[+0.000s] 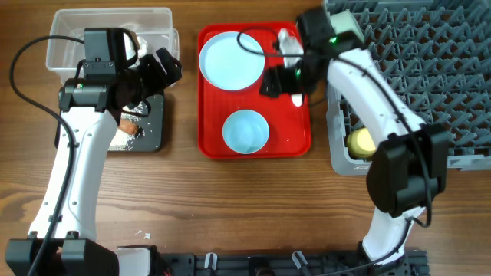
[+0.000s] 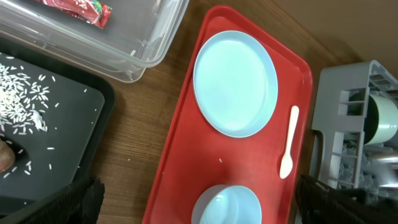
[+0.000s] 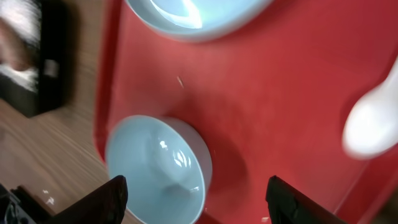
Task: Sort waste into correct bins and load items into the dishwasher rack
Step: 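Reach the right gripper to the light-blue bowl and grasp it, then lift the light-blue bowl and set it upright in the grey rack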
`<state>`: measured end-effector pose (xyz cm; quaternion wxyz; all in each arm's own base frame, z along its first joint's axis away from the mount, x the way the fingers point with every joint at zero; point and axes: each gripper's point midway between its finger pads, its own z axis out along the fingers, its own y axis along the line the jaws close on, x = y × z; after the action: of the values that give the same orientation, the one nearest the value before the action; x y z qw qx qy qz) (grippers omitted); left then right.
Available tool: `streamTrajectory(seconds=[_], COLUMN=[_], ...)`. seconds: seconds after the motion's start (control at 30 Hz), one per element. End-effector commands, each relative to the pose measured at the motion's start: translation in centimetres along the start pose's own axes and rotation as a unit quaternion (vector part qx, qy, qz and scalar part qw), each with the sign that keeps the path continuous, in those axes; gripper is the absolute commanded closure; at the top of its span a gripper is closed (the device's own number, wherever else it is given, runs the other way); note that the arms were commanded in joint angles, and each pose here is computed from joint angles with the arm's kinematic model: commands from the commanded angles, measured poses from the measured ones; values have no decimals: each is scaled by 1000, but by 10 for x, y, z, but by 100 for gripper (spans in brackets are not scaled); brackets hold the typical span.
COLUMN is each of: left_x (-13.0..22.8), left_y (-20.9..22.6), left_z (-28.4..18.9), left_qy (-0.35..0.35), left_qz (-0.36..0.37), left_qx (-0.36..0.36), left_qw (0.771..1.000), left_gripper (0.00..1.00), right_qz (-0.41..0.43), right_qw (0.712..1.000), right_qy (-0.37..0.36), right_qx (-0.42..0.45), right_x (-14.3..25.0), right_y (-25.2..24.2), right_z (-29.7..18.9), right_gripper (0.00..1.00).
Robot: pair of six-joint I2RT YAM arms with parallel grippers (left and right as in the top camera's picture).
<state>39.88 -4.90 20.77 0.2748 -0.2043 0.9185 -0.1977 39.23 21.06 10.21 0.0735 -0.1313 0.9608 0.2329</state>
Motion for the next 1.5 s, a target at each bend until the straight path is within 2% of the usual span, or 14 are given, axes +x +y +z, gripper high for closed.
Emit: streamTrajectory(seconds=[0.0, 0.27, 0.37, 0.47, 0.53, 0.73, 0.9, 1.07, 1.13, 1.3, 1.37, 1.47], left_x=[-2, -2, -2, -2, -2, -2, -2, -2, -2, -2, -2, -2], left_y=[-4, -4, -4, -4, -4, -4, -4, -4, -4, -4, -4, -4], left_z=[-1, -1, -1, -1, -1, -1, -1, -1, -1, -1, -1, -1], left_qy=[-2, -2, -2, -2, -2, -2, -2, -2, -2, -2, -2, -2], left_qz=[12, 12, 12, 12, 12, 12, 12, 12, 12, 12, 12, 12], left_qx=[5, 5, 5, 5, 5, 5, 5, 5, 5, 5, 5, 5], left_qw=[1000, 1000, 1000, 1000, 1000, 1000, 1000, 1000, 1000, 1000, 1000, 1000], left_gripper=[0, 0, 0, 0, 0, 0, 0, 0, 0, 0, 0, 0], right_qz=[42, 21, 22, 25, 25, 23, 22, 27, 64, 163, 169, 170], right_qw=[998, 990, 989, 988, 988, 988, 990, 981, 962, 858, 821, 784], right_qy=[41, 68, 75, 82, 82, 77, 52, -18, -65, -206, -224, -223], right_qx=[25, 118, 125, 126, 126, 129, 127, 191, 258, 442, 497, 554], right_x=[28, 57, 62, 64, 64, 62, 43, 6, -6, -14, -12, -5], right_y=[-6, -29, -34, -37, -37, -38, -34, -45, -63, -117, -132, -149], right_z=[36, 61, 67, 72, 73, 73, 58, -11, -53, -162, -188, -207], right_gripper=[28, 28, 29, 39, 60, 96, 95, 96, 96, 96, 96, 96])
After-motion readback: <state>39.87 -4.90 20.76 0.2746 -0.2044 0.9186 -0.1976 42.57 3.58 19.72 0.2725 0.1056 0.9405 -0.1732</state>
